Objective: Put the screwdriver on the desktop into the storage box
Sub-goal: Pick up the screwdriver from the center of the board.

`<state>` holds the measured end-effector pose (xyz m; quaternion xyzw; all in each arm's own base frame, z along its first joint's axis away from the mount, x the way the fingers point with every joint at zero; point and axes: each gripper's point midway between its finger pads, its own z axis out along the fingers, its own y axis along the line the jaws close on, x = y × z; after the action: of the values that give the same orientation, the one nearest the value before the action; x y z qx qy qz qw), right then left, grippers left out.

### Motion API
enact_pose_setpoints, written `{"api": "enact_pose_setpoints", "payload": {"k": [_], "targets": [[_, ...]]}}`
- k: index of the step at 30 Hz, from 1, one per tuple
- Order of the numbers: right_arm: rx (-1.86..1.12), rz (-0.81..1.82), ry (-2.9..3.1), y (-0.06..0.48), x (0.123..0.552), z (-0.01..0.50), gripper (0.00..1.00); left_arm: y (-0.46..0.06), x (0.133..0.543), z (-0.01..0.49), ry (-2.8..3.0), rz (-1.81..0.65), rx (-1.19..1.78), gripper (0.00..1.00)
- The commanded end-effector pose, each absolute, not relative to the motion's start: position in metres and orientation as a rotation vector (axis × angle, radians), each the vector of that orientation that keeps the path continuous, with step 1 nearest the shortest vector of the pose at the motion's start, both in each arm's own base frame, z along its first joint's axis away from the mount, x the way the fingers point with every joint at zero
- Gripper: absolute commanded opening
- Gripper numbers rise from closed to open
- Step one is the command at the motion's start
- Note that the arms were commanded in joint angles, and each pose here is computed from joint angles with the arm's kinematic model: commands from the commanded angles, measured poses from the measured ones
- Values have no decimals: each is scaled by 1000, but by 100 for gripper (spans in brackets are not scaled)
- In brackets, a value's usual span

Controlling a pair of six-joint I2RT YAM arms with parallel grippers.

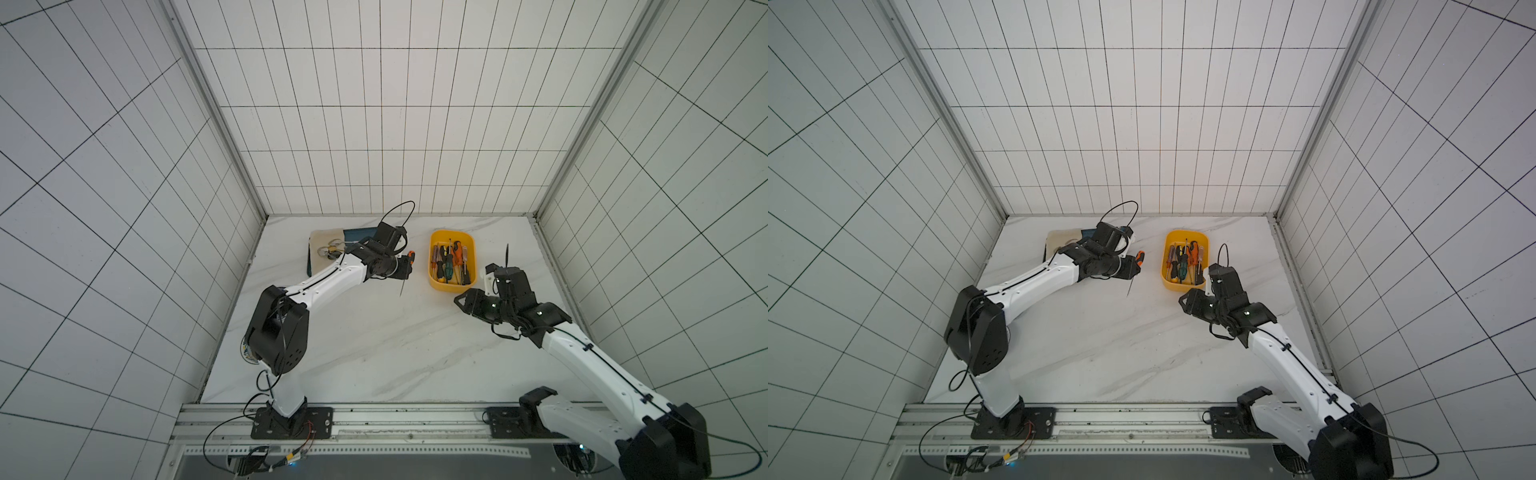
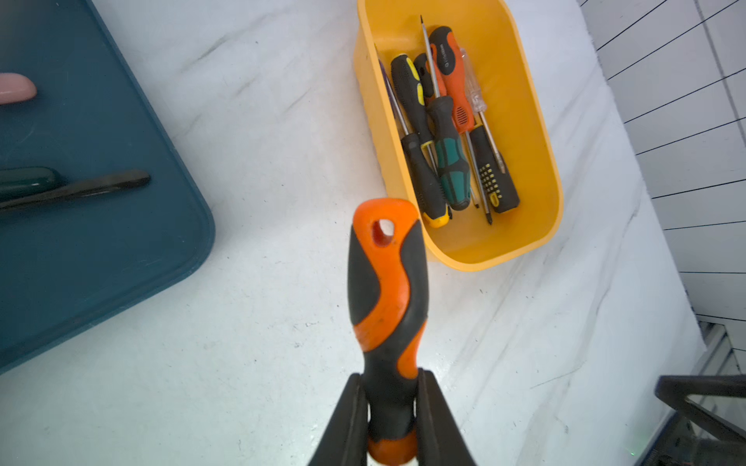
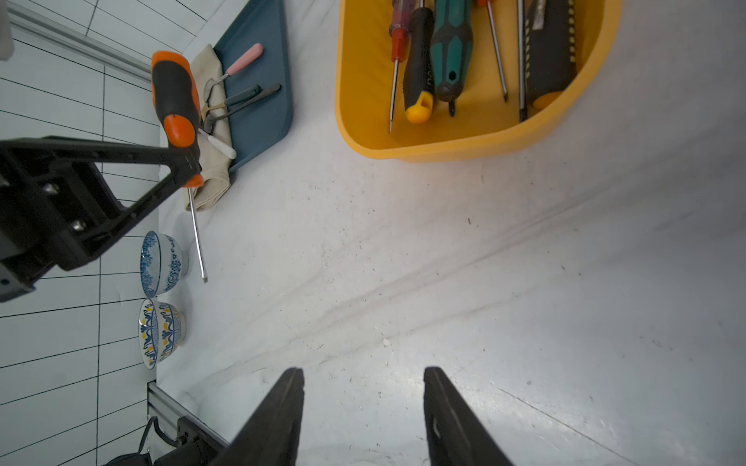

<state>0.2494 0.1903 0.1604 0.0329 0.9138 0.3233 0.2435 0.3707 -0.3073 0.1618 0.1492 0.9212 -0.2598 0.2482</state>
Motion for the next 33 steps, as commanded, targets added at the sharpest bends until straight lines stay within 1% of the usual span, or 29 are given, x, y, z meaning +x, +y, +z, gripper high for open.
{"api": "enact_pose_setpoints", "payload": {"k": [1,6,14,22,33], "targets": [[20,1006,2384,210,262,197,51,-315,359,183,2438,-843,399,0],[-14,1120,2325,227,268,215,51,-315,338,194,2388,-959,403,0],[-104,1315,2277,257,268,232,52,-327,310,208,2317,-1098,457,0],[-162,1382,2239,273,264,243,53,-344,289,217,2282,-1194,515,0],[-163,1396,2239,279,267,244,51,-356,274,228,2238,-1266,552,0]]}}
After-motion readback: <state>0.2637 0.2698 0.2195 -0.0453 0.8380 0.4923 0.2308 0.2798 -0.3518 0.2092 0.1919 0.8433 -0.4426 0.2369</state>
